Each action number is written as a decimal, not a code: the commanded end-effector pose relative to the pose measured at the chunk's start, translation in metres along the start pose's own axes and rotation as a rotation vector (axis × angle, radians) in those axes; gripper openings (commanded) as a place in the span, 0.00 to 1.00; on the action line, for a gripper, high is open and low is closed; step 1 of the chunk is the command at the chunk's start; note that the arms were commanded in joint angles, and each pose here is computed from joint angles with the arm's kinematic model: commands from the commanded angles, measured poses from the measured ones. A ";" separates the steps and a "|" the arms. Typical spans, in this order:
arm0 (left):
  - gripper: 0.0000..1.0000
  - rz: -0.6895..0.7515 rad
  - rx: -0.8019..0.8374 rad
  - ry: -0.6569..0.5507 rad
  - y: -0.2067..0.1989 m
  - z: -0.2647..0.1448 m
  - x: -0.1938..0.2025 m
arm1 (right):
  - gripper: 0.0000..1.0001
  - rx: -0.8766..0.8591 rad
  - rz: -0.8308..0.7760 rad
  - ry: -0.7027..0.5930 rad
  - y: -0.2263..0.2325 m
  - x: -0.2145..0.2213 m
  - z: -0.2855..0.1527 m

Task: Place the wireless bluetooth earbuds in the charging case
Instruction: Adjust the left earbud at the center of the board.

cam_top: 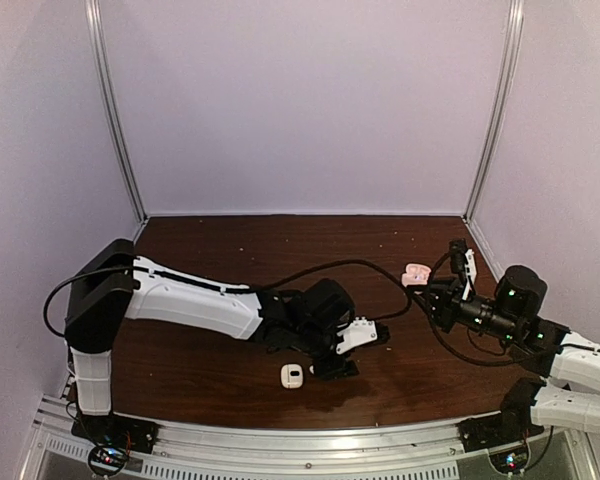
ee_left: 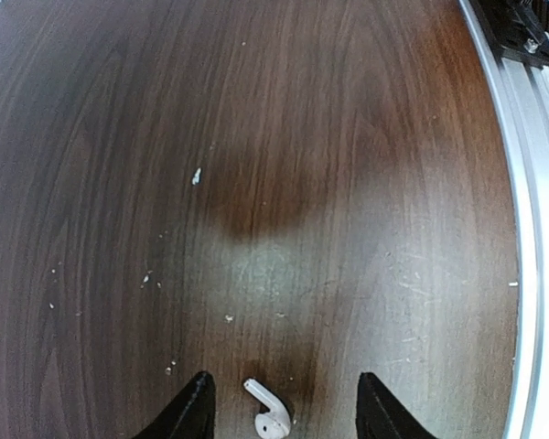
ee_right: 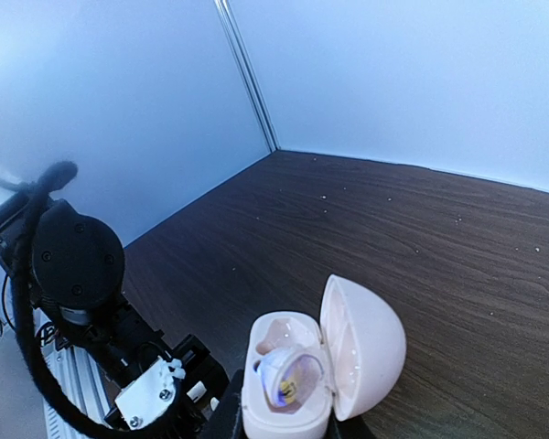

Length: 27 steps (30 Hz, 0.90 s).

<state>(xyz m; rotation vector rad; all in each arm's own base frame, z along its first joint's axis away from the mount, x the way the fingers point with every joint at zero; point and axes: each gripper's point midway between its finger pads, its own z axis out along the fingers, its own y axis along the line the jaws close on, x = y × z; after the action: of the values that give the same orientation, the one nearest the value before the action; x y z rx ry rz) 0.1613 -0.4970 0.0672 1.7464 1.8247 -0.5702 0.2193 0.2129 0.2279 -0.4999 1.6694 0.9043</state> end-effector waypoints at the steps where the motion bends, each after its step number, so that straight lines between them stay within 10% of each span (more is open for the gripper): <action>1: 0.54 -0.049 -0.009 0.048 0.005 0.011 0.008 | 0.00 0.017 -0.009 -0.041 0.000 -0.017 -0.003; 27: 0.52 0.093 0.297 0.197 -0.051 0.041 0.050 | 0.00 0.037 -0.010 -0.036 -0.003 -0.018 -0.004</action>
<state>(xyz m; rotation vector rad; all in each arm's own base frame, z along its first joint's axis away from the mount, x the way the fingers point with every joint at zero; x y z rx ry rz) 0.1444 -0.5007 0.0211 1.9486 1.8763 -0.6367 0.2203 0.2097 0.2229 -0.4875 1.6967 0.8862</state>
